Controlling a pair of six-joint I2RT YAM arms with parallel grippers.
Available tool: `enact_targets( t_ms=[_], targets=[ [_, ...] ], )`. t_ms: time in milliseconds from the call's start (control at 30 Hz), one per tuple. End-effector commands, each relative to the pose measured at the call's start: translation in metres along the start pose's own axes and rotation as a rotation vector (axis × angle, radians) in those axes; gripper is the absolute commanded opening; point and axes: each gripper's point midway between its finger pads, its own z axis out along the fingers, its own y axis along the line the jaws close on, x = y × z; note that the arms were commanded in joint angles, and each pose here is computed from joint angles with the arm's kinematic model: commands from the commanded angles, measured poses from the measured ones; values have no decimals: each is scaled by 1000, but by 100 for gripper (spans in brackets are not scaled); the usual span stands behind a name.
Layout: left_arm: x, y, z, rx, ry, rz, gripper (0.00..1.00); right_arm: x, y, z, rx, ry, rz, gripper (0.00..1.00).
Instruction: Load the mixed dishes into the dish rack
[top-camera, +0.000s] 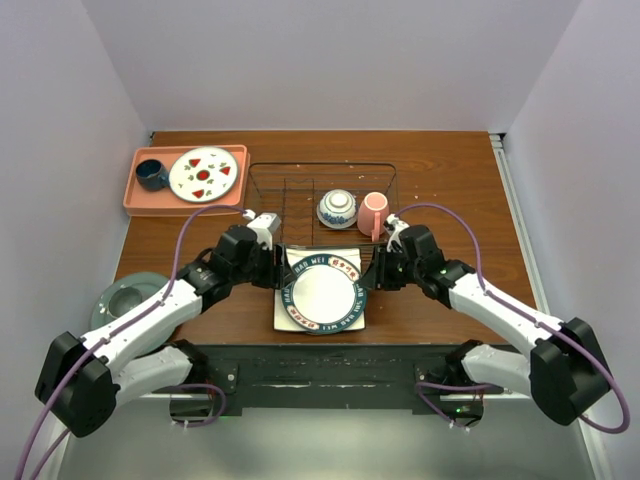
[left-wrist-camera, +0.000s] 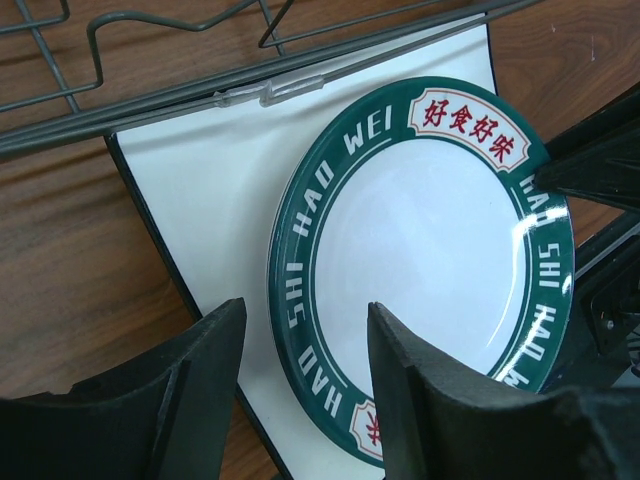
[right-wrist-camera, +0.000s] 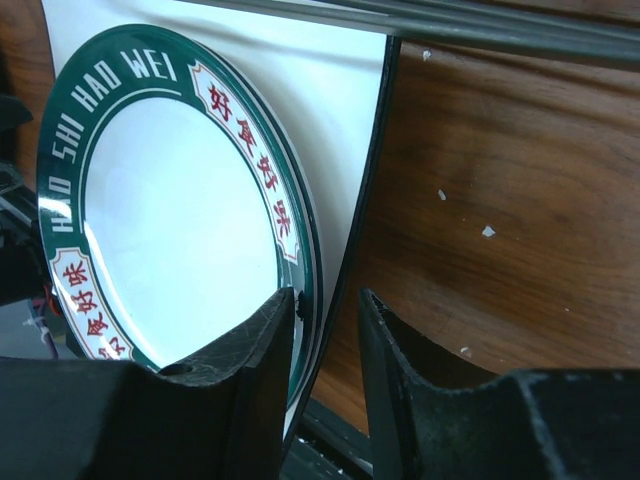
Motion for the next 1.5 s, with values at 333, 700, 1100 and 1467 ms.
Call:
enact_targets(
  t_ms=[333, 700, 1100, 1467],
  targets=[
    [-8, -9, 2, 44, -26, 1, 53, -11, 1, -11, 36, -29, -37, 0],
    [-14, -4, -2, 2, -36, 19, 53, -33, -7, -38, 155, -99, -77, 0],
    [-27, -31, -7, 116, -74, 53, 44, -49, 1, -59, 165, -172, -84, 0],
    [3, -31, 17, 122, 13, 25, 24, -54, 5, -65, 148, -225, -69, 0]
  ],
)
